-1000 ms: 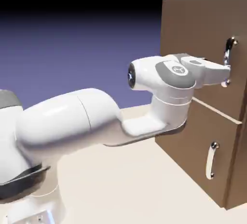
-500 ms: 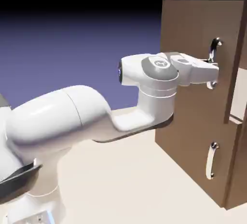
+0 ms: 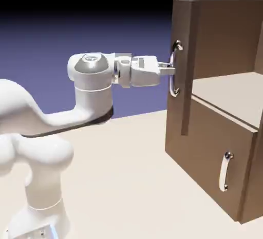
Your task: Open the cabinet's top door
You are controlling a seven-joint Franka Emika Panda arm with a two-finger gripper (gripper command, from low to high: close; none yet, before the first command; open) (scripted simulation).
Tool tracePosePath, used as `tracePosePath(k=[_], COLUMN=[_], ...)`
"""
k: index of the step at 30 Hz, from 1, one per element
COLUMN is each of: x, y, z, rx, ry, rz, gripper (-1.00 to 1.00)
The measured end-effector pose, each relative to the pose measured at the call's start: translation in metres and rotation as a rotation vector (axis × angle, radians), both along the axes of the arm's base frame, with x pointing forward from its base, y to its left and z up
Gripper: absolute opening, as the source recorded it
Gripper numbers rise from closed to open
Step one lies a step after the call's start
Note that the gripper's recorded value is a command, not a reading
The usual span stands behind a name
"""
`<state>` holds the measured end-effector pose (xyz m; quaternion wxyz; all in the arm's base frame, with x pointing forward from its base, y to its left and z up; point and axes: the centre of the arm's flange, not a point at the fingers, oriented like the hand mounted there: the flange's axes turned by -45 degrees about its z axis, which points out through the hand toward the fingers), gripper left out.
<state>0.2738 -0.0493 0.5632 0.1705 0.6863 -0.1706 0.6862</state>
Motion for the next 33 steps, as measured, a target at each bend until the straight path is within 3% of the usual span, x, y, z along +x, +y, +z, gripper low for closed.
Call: tracePosePath(k=[33], x=[-0.124], y=[0.233], z=[0.0], rx=[0.0], ry=[0.0], rz=[-0.562], gripper=[-1.0])
